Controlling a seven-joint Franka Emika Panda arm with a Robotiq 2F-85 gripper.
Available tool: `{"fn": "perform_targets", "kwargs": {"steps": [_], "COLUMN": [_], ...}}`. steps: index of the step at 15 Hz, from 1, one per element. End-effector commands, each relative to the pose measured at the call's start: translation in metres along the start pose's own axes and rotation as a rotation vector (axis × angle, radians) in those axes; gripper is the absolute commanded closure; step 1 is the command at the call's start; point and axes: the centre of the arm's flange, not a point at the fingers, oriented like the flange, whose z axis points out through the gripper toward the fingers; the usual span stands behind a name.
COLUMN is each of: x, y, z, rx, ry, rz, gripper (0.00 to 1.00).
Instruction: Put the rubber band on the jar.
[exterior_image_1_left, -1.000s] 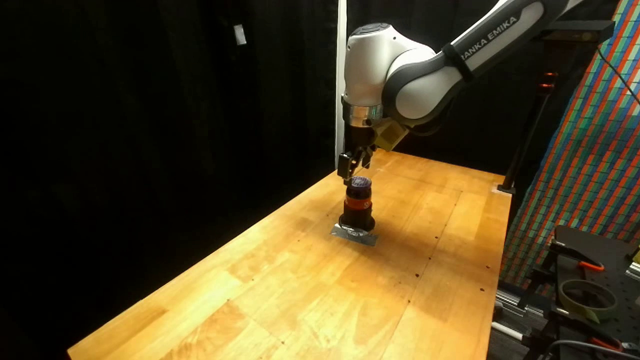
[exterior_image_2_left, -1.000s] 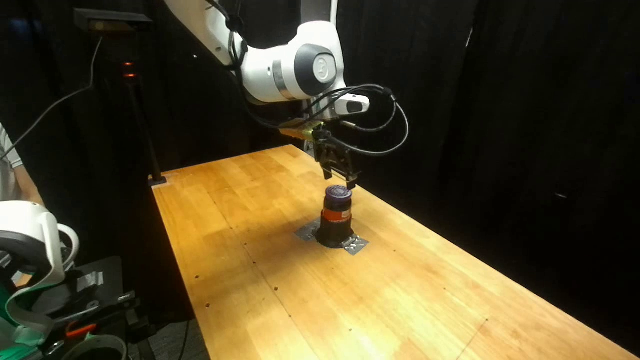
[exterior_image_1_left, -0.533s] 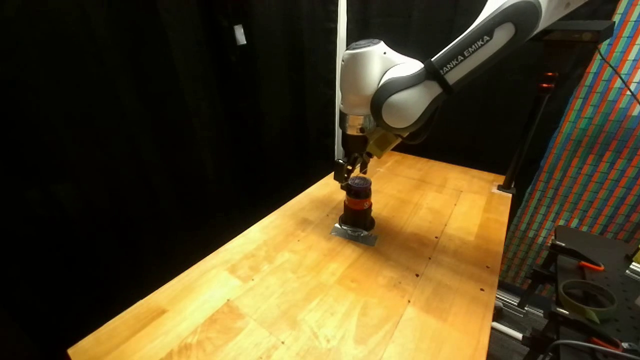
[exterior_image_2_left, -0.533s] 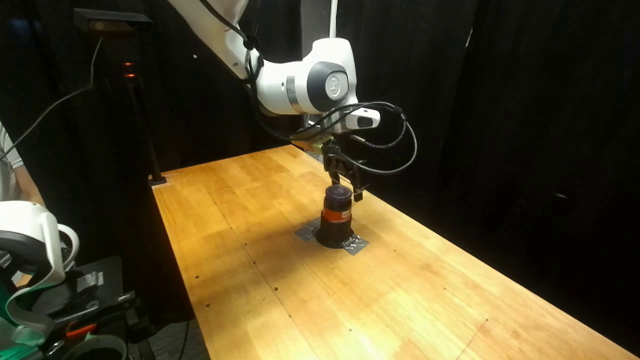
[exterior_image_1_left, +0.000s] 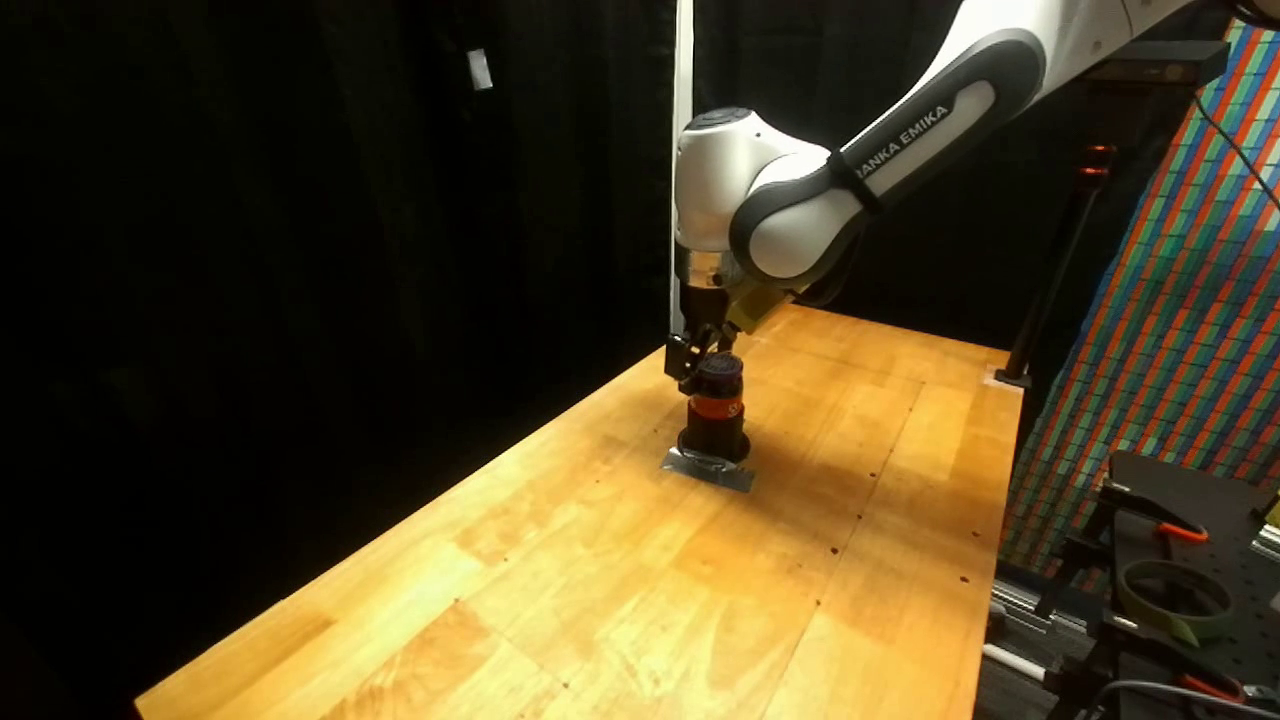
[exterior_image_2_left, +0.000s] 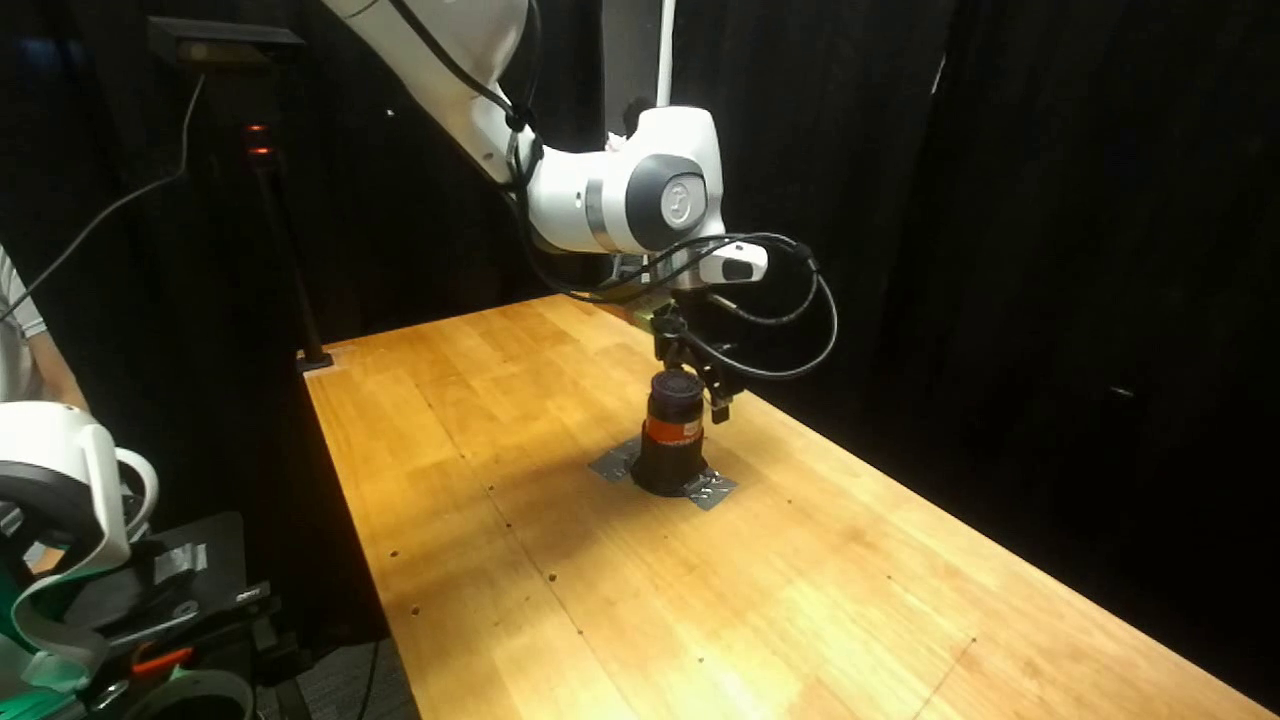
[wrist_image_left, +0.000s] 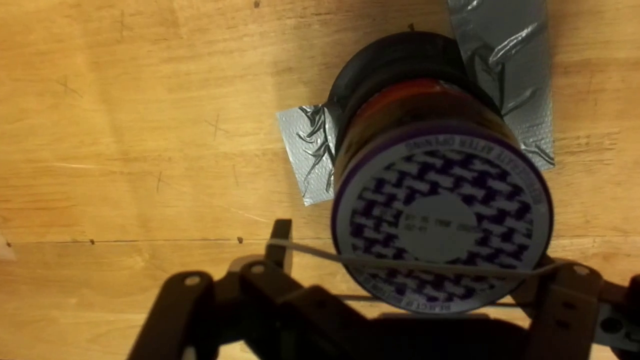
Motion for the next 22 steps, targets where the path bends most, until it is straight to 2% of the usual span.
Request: {"fn": "perform_targets", "kwargs": {"steps": [1, 5, 12, 13, 14, 19, 21, 22], "x": [-0.003, -0.029, -0.059, -0.064, -0.069, -0.093, -0.105, -0.113], "y": [-0.003, 0.0, 0.016, 0.018, 0.02, 0.023, 0.022, 0.022], "z": [-0.001, -0.008, -0.013, -0.012, -0.012, -0.017, -0.019, -0.022], "rx": [0.023, 0.065, 0.089, 0.095, 0.098, 0.105, 0.096, 0.097], "ry": [-0.052, -0.131, -0.164, -0.171, -0.175, -0.15, -0.095, -0.034], "rz": [-0.052, -0.134, -0.161, -0.164, -0.165, -0.159, -0.147, -0.131], "gripper": [0.0, 0.0, 0.0, 0.25, 0.26, 0.65, 0.81, 0.84]}}
